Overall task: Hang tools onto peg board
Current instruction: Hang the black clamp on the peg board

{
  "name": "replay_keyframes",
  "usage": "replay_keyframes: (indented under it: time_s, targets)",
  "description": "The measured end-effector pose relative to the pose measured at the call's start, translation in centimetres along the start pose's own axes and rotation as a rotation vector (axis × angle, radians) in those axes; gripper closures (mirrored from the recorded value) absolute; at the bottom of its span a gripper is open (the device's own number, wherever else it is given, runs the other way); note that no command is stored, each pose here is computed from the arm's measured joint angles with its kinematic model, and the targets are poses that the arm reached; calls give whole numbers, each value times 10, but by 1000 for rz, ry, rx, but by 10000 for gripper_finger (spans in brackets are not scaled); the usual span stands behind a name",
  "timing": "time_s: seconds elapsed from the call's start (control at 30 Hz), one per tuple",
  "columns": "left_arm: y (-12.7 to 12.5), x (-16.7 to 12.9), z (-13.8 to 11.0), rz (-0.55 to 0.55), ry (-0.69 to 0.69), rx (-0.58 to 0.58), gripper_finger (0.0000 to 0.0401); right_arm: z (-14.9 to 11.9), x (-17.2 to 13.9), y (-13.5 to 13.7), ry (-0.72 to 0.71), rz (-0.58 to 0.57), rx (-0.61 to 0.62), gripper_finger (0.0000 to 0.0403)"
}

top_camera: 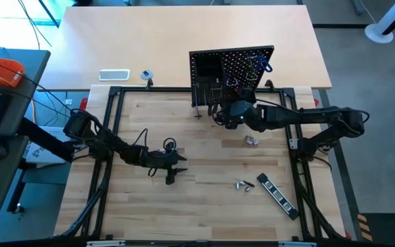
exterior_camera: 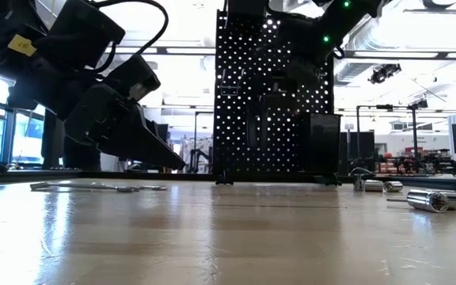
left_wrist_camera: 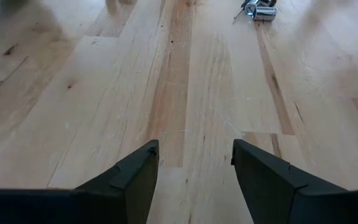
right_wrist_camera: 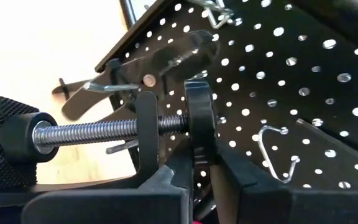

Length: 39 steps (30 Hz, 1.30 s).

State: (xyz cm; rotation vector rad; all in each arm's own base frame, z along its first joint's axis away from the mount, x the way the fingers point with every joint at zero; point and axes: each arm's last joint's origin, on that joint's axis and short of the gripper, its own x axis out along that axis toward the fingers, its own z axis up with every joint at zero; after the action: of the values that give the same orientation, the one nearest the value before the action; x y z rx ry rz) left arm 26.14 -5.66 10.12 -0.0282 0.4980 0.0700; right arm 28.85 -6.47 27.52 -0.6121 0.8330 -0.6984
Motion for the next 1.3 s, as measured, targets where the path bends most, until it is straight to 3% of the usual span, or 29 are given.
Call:
replay_keyframes:
  time_s: [0.47,0.8,1.3]
  targets:
    - [0,0,0,0,0,-8,201,-2,20,18,97,-78,-58,381]
    - [-2,-1,-1,-7,3,-11,201,6,24,14,70,-176,-60,381]
    - [-2,-1,-1,-6,5,-10,201,0,29,12,84,-121,-44,367]
